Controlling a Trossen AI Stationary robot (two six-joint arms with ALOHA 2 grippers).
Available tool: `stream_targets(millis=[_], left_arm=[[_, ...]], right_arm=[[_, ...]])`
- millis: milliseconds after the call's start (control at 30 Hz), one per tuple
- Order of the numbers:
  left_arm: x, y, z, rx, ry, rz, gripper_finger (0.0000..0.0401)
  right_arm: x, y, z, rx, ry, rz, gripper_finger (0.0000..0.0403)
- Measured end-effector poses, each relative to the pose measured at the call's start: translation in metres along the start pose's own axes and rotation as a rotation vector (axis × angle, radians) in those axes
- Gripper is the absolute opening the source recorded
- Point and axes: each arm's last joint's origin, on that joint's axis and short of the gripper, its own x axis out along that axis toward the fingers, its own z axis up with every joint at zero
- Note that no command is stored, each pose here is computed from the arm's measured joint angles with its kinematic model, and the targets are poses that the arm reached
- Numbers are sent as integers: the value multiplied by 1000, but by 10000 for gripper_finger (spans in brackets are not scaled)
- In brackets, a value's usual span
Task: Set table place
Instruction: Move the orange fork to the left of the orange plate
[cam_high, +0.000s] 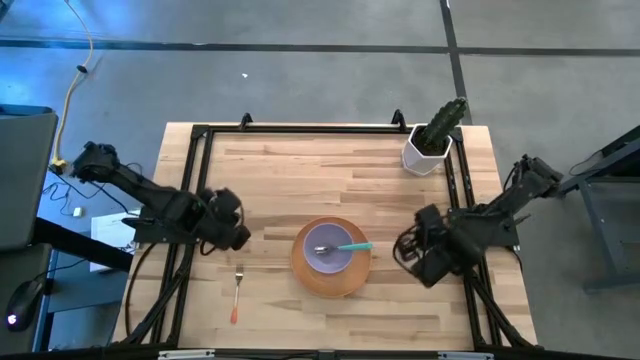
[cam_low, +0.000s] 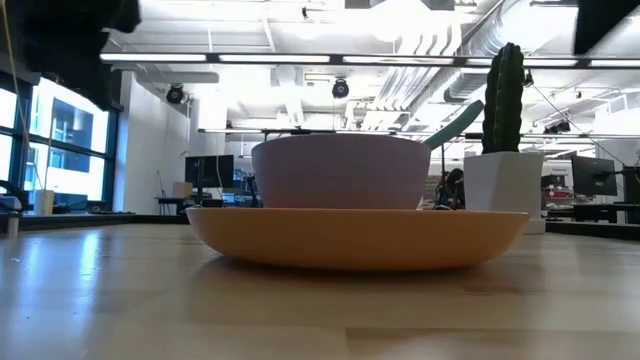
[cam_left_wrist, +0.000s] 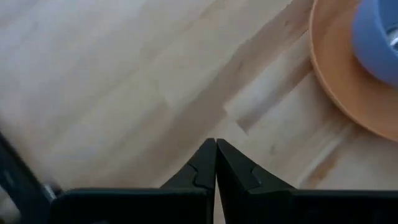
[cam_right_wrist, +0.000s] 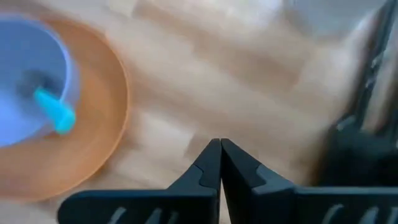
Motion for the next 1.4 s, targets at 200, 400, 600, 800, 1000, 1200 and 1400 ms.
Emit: stream_targets(millis=[200, 400, 600, 800, 1000, 1200, 1400], left_arm=[[9, -36, -51, -220, 150, 96, 0], [0, -86, -83, -258, 424, 202, 0], [-26, -117, -76, -314, 435, 96, 15], [-23, -120, -77, -394, 411, 71, 90], [0, -120, -95, -485, 503, 249, 178], [21, -138, -107, -581, 484, 203, 234], [41, -148, -122, -596, 494, 243, 233]], right_arm=[[-35, -12, 42, -247, -164, 181, 0], [-58, -28, 60, -368, -177, 250, 0], [-63, -29, 64, -442, -223, 257, 0], [-63, -28, 63, -471, -225, 260, 0], [-66, -29, 58, -513, -226, 278, 0], [-67, -29, 57, -531, -234, 273, 0], [-67, -29, 57, -544, -236, 272, 0]])
